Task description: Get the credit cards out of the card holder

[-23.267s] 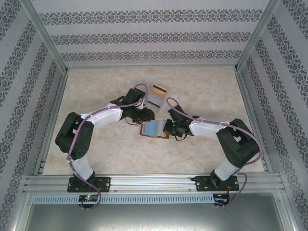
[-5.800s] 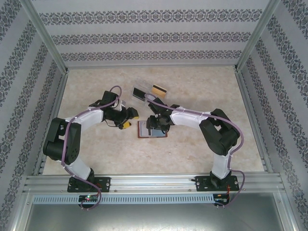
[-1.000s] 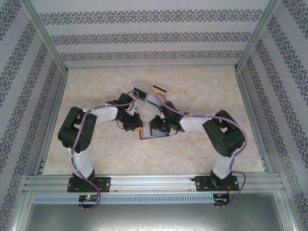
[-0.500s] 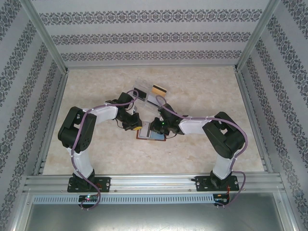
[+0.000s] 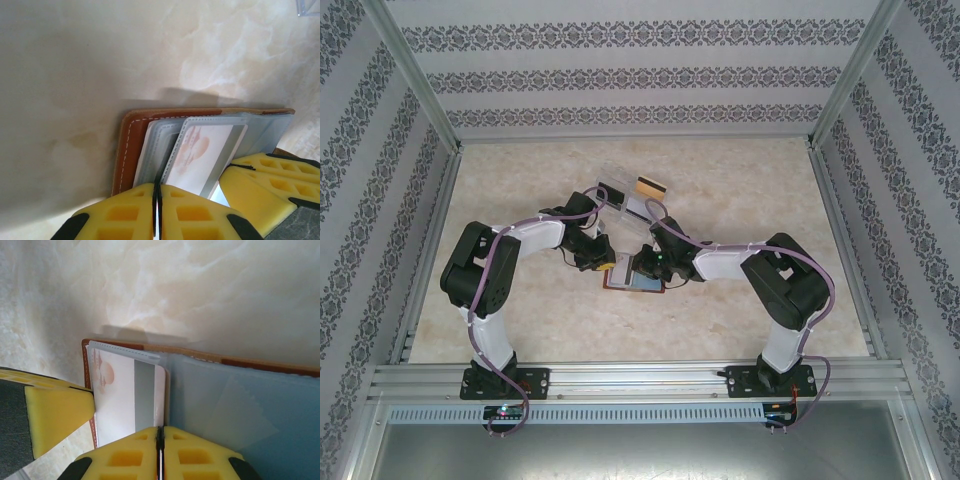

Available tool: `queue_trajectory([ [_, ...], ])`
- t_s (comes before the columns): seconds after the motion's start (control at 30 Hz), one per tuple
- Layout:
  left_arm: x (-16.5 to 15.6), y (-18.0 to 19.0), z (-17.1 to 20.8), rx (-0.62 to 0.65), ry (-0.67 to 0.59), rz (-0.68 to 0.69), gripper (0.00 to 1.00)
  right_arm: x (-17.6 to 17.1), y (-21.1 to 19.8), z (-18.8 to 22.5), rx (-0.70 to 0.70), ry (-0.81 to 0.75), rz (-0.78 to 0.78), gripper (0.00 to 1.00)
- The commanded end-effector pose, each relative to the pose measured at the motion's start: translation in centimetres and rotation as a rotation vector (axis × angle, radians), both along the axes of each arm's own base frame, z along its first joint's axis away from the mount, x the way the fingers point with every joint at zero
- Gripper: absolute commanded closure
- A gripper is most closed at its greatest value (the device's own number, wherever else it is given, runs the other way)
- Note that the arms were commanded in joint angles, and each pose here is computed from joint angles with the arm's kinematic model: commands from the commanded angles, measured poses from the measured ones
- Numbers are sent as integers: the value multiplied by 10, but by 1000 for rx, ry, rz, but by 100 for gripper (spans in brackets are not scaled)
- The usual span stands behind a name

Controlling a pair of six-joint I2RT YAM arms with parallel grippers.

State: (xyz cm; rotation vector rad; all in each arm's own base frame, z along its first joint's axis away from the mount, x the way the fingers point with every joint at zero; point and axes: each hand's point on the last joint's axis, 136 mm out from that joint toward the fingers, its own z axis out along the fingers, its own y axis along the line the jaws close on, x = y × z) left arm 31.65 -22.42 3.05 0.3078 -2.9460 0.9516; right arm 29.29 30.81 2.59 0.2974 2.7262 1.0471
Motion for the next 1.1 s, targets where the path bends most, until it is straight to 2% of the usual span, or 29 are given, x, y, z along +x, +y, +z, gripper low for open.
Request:
queue_trajectory([
  [0.0,-4,-12,1,-33,7,-51,89,2,1,13,36,-39,2,85],
  [0.13,-8,-7,-8,0,23,-54,90,4,-5,15,33,-51,-19,79],
  [0.37,-12,-2,-17,32,46,-57,93,3,0,6,60,-16,-29,79],
  [0.47,-12,0,-19,48,47,-60,94,5,-1,4,69,-12,-45,81],
  [0.73,-13,5,-21,74,43,-59,94,7,-7,6,77,-24,-66,95],
  [1.07,-10,5,-13,78,20,-54,93,7,-37,0,-8,-47,-119,98],
])
